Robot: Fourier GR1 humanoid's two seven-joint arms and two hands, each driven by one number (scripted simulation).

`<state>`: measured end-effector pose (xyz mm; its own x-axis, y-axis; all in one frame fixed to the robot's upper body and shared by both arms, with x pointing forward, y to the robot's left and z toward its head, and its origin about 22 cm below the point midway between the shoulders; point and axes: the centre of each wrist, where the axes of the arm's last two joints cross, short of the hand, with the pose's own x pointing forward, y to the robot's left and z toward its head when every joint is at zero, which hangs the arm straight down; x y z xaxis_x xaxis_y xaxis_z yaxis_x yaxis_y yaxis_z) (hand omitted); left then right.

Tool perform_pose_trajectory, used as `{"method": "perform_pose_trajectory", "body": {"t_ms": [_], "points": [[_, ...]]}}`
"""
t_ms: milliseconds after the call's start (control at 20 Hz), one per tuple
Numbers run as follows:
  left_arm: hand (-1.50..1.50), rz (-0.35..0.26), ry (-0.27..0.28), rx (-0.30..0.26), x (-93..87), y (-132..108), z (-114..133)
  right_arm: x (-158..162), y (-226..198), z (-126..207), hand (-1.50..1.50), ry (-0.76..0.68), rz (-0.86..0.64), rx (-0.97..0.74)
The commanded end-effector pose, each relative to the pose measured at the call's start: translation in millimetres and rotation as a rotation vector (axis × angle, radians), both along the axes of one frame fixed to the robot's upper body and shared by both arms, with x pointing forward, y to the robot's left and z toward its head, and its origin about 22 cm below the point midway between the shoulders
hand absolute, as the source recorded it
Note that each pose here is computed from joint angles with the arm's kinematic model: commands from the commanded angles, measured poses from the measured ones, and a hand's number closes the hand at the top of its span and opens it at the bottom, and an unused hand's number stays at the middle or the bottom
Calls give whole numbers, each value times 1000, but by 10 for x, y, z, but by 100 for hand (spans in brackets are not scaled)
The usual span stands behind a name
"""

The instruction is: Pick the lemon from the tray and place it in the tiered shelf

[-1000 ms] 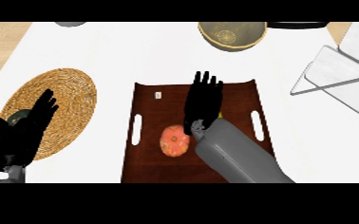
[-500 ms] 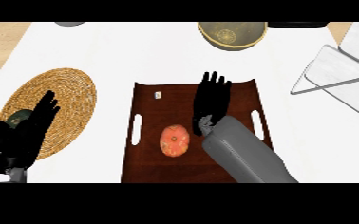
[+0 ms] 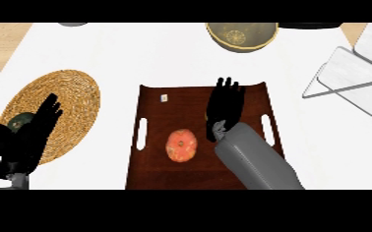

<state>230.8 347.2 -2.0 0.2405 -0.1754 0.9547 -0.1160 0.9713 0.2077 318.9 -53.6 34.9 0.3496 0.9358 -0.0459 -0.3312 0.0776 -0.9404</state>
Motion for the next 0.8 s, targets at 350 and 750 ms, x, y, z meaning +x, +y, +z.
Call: {"method": "perform_pose_trajectory", "body": {"t_ms": [350,750], "points": [[0,-1,4,1,-51,102,-13,-96,-75,-150,150,66,-138,-17],[0,-14,-8,3,-21,137,170,34,-218,-243,150,45,-54,-78]]}}
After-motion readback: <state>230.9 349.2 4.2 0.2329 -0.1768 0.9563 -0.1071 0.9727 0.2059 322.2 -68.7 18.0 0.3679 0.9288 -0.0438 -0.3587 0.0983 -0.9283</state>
